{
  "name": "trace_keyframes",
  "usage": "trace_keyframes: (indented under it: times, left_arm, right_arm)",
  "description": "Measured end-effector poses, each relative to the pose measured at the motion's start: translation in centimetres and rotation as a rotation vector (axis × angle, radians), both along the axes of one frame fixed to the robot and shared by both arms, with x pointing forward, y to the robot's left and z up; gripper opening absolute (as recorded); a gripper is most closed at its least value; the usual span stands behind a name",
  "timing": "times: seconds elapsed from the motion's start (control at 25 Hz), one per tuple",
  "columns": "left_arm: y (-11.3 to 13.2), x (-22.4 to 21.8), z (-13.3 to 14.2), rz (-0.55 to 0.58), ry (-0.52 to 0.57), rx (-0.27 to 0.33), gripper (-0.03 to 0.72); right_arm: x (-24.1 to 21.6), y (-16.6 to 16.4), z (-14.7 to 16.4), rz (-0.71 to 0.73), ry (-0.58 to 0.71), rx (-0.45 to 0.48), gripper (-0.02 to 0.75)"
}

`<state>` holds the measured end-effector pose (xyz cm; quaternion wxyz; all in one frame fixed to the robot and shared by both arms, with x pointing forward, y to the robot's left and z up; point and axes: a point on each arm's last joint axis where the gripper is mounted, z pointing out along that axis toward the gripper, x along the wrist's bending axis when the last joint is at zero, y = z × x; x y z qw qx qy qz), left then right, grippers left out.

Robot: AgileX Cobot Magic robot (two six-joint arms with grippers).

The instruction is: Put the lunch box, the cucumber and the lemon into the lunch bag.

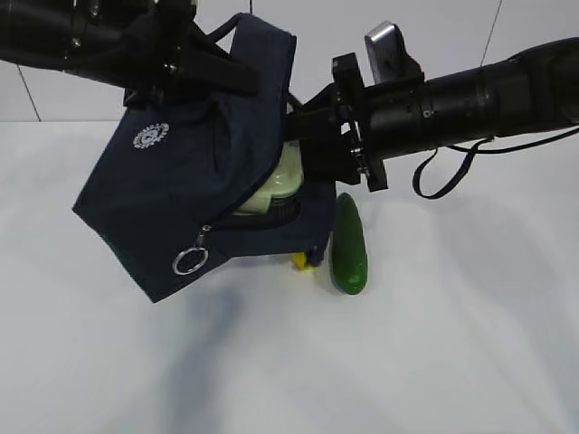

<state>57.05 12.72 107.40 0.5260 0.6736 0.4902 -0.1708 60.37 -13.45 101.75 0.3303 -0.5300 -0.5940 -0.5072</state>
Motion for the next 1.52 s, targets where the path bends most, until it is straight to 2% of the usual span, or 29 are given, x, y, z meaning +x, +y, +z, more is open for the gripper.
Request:
trace_keyframes:
  times: [0.16, 0.32, 0.76, 0.96, 1.32, 1.52]
  left_arm:
    - [0.0, 0.3, -0.5, -0.001, -0.009, 0.01, -0.005]
    - [0.5, 0.7, -0.7, 0.023, -0.032, 0.05, -0.005]
    - [1.5, 1.3, -1.7, 0.044, -0.121, 0.222, -0.006]
    - [1.6, 1.6, -2.0, 0.061, -0.13, 0.242, -0.006]
    - [1.4, 2.7, -5.1, 0.051, -0.057, 0.274, -0.006]
    - [1.4, 2.9, -5.6, 0.059, -0.053, 0.284, -0.006]
  right_arm:
    - [-0.1, 1.2, -1.2, 0.028, -0.011, -0.014, 0.359]
    - [0.9, 1.4, -2.2, -0.011, -0.014, -0.026, 0.359]
    - [3.2, 5.0, -3.7, 0.023, -0.029, 0.009, 0.358]
    - [4.1, 5.7, -5.4, 0.013, 0.007, 0.01, 0.358]
    - [4.4, 6.1, -7.5, 0.013, 0.053, -0.002, 0.358]
    - [4.5, 6.1, -8.2, 0.011, 0.064, -0.01, 0.358]
